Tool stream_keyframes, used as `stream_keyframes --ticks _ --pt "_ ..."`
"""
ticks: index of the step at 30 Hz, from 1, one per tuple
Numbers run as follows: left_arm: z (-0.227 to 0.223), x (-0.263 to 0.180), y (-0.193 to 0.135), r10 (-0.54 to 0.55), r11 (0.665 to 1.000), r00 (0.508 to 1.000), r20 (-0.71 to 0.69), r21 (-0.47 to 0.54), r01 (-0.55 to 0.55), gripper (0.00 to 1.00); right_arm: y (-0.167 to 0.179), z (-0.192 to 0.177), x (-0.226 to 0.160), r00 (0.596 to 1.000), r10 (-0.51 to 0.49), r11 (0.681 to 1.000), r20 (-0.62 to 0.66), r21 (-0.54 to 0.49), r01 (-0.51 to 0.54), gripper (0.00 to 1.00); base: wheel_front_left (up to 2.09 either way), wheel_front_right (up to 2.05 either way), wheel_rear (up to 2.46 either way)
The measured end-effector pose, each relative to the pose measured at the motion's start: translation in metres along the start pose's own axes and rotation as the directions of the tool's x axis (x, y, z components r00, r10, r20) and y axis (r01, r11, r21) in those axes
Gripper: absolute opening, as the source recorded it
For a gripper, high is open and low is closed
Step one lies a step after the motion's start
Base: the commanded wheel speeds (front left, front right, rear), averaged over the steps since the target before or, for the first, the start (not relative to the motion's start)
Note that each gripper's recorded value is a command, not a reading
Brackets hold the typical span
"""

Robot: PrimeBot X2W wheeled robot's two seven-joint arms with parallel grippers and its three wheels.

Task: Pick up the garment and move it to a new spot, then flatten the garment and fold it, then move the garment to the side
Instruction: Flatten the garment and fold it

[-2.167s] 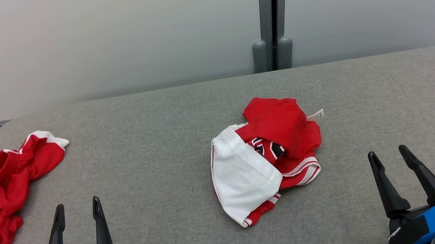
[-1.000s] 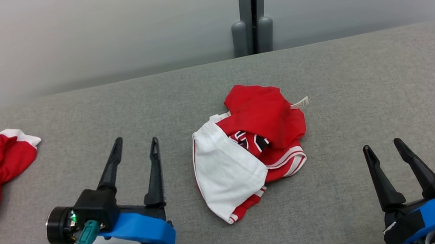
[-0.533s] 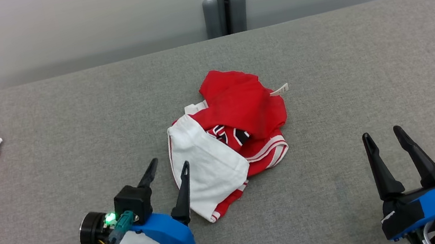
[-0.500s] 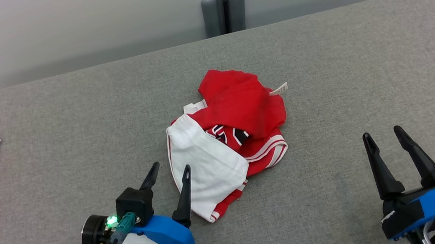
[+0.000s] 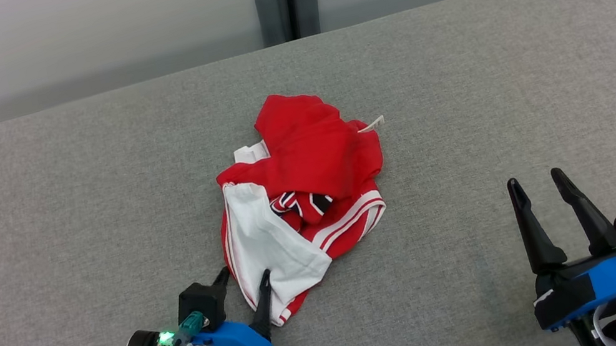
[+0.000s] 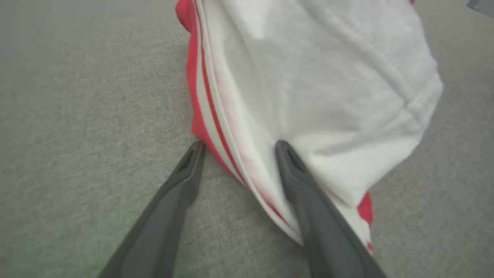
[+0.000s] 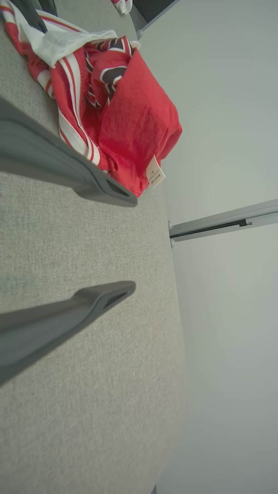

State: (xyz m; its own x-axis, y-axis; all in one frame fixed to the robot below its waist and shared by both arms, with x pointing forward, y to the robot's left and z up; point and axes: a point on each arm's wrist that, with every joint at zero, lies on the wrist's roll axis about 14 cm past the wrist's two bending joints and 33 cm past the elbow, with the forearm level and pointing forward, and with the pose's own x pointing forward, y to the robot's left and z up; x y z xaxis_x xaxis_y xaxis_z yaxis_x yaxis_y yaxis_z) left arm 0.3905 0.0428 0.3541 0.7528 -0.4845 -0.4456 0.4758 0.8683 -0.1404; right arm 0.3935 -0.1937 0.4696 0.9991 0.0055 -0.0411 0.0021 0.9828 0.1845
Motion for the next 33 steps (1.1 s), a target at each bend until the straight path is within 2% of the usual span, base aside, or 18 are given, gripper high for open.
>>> stream_keyframes --ticks 1,2,3,4,9,15,18,19,25,28,33 --pt "0.000 0.002 -0.001 -0.001 1.000 1.000 -0.003 -0.005 0.001 1.00 -0.001 0.000 -0.001 1.000 -0.003 1.000 0.000 0.000 0.003 1.00 0.00 0.00 0.00" --pt "-0.002 0.002 -0.001 -0.001 1.000 1.000 -0.011 -0.007 0.001 0.47 -0.002 0.000 -0.002 1.000 -0.007 1.000 0.002 0.000 0.007 1.00 0.00 0.00 0.00" --pt "-0.003 0.003 -0.002 -0.005 1.000 1.000 -0.017 -0.002 0.005 0.18 -0.004 0.001 -0.003 1.000 -0.012 1.000 0.003 -0.001 0.012 1.00 0.00 0.00 0.00" --pt "-0.002 0.003 -0.002 -0.004 1.000 1.000 -0.016 -0.004 0.004 0.00 -0.005 0.002 -0.003 1.000 -0.015 1.000 0.007 -0.001 0.015 1.00 0.00 0.00 0.00" --pt "0.010 0.001 0.003 0.018 0.999 0.999 0.035 -0.041 -0.017 0.00 -0.006 0.007 -0.004 1.000 -0.020 1.000 0.023 -0.001 0.020 1.00 0.00 0.00 0.00" --pt "0.051 -0.015 0.058 0.150 0.989 0.976 0.159 -0.038 -0.146 0.00 0.005 0.009 -0.002 0.999 0.011 1.000 0.031 0.010 -0.012 1.00 0.00 0.00 0.00" --pt "0.074 -0.031 0.088 0.226 0.974 0.947 0.229 -0.034 -0.224 0.00 0.010 0.009 -0.002 0.999 0.027 0.999 0.030 0.015 -0.028 1.00 0.00 0.00 0.00" --pt "0.094 -0.043 0.108 0.274 0.960 0.918 0.288 -0.026 -0.278 0.00 0.013 0.007 -0.004 0.999 0.033 0.999 0.026 0.017 -0.034 1.00 0.00 0.00 0.00" --pt "0.140 -0.087 0.155 0.368 0.908 0.828 0.423 0.027 -0.418 0.00 0.017 0.008 -0.004 0.999 0.046 0.999 0.028 0.018 -0.046 1.00 0.00 0.00 0.00" --pt "0.147 -0.099 0.158 0.370 0.899 0.814 0.448 0.050 -0.436 0.00 0.019 0.006 -0.004 0.998 0.051 0.998 0.024 0.020 -0.052 1.00 0.00 0.00 0.00" --pt "0.118 -0.099 0.135 0.343 0.920 0.855 0.388 0.046 -0.390 0.00 0.024 0.000 -0.003 0.998 0.066 0.997 0.007 0.028 -0.066 1.00 0.00 0.00 0.00"
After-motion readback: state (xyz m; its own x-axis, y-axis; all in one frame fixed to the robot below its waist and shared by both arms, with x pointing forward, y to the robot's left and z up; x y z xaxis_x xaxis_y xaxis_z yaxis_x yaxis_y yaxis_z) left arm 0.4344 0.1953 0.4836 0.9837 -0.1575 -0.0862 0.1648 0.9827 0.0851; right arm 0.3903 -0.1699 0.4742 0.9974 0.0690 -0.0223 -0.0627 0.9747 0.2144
